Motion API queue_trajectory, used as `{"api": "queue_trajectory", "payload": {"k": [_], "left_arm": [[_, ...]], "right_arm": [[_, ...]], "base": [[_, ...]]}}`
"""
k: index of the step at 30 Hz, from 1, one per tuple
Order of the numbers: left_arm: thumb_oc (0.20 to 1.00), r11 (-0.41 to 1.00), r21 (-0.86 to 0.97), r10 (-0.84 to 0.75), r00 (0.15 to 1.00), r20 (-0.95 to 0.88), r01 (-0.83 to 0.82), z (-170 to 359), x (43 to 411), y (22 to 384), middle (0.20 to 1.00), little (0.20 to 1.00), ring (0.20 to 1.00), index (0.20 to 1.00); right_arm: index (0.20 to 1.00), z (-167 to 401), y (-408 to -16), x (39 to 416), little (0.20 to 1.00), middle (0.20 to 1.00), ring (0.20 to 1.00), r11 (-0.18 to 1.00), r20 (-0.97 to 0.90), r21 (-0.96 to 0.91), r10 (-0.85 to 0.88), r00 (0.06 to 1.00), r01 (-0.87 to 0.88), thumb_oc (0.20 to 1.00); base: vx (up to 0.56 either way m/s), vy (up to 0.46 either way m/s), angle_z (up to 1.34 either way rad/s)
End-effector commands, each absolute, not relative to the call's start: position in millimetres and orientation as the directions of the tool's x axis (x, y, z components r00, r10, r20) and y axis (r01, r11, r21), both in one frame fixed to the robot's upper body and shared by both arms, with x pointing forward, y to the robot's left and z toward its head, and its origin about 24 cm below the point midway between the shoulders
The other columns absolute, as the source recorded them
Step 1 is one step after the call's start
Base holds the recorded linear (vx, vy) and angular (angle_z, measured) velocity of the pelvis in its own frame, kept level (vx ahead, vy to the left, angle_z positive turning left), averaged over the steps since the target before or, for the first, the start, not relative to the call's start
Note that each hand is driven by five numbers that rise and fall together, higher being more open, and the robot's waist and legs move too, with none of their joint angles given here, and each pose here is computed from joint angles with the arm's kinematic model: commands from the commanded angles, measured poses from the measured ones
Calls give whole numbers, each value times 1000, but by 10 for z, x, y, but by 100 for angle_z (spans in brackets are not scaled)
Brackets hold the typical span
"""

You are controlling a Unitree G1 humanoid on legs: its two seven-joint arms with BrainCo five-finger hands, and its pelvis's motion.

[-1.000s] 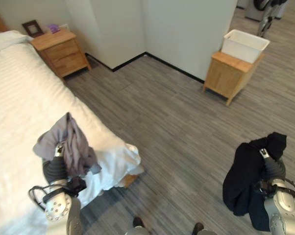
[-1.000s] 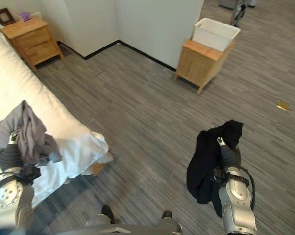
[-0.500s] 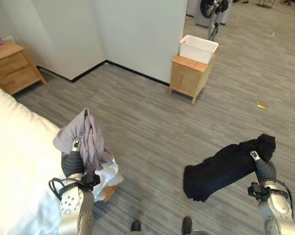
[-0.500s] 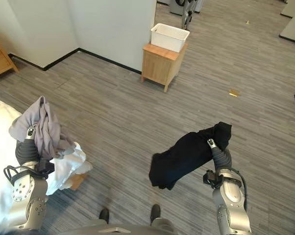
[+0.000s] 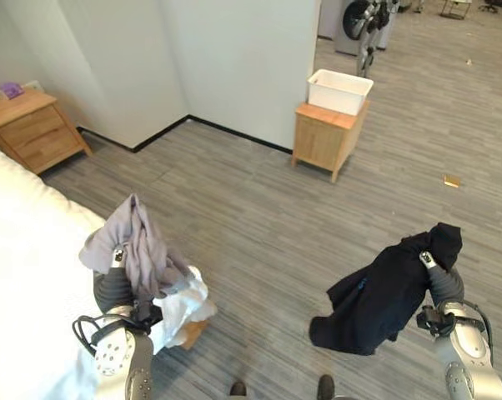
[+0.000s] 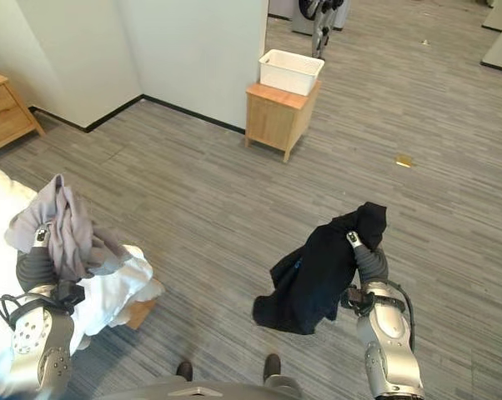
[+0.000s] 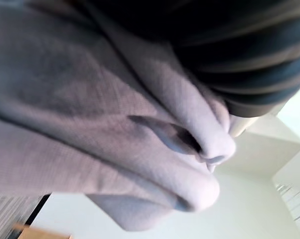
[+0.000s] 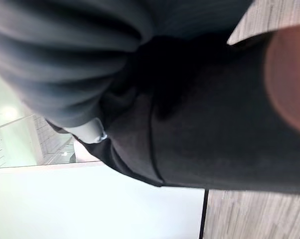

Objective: Pick up bed clothes into laundry basket.

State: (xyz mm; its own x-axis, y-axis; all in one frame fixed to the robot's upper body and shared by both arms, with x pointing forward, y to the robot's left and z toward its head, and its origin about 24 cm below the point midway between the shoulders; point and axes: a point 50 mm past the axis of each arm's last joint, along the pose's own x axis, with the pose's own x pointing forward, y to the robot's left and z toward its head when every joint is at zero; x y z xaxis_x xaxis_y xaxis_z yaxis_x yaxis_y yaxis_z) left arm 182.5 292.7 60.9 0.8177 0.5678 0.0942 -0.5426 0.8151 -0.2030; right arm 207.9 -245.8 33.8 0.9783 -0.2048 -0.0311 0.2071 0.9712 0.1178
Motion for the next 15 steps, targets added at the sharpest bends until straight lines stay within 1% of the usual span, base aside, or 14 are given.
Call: {"api": "queue_trajectory", "payload": {"k": [1,4,7,10,13,14,15], "left_arm": [[200,849,-127,524,785,332,-513,1083,1935,3012,200,200,200,200],[200,830,-116,551,765,333,-546,1084,1954,3079,200,200,200,200],[200,823,-134,560,746,360,-553,1149,1991,3114,200,200,200,200],[200,845,-122,525,760,383,-521,1204,2025,3079,200,200,200,200],[200,859,-133,504,767,398,-495,1231,2110,3013,200,200,200,200],[200,866,-153,494,767,410,-476,1259,2138,2985,200,200,200,200],[200,868,-212,496,759,421,-450,1282,2199,2927,200,200,200,200]], "right_arm": [[200,846,-2461,2239,200,200,200,977,225,126,-196,955,171,200],[200,882,-2357,2300,200,200,200,981,251,130,-171,953,141,200],[200,904,-2249,2353,200,200,200,984,264,149,-131,956,94,200],[200,856,-2286,2320,200,200,200,986,238,129,-135,962,106,200],[200,856,-2289,2317,200,200,200,985,245,120,-151,958,124,200],[200,864,-2300,2302,200,200,200,984,247,123,-155,956,128,200],[200,883,-2303,2329,200,200,200,986,261,110,-150,953,125,200]], "base": [[104,87,1],[75,112,-2],[151,15,-38],[348,-136,-82],[342,-166,-12],[535,-263,-11],[380,-201,-1]]}}
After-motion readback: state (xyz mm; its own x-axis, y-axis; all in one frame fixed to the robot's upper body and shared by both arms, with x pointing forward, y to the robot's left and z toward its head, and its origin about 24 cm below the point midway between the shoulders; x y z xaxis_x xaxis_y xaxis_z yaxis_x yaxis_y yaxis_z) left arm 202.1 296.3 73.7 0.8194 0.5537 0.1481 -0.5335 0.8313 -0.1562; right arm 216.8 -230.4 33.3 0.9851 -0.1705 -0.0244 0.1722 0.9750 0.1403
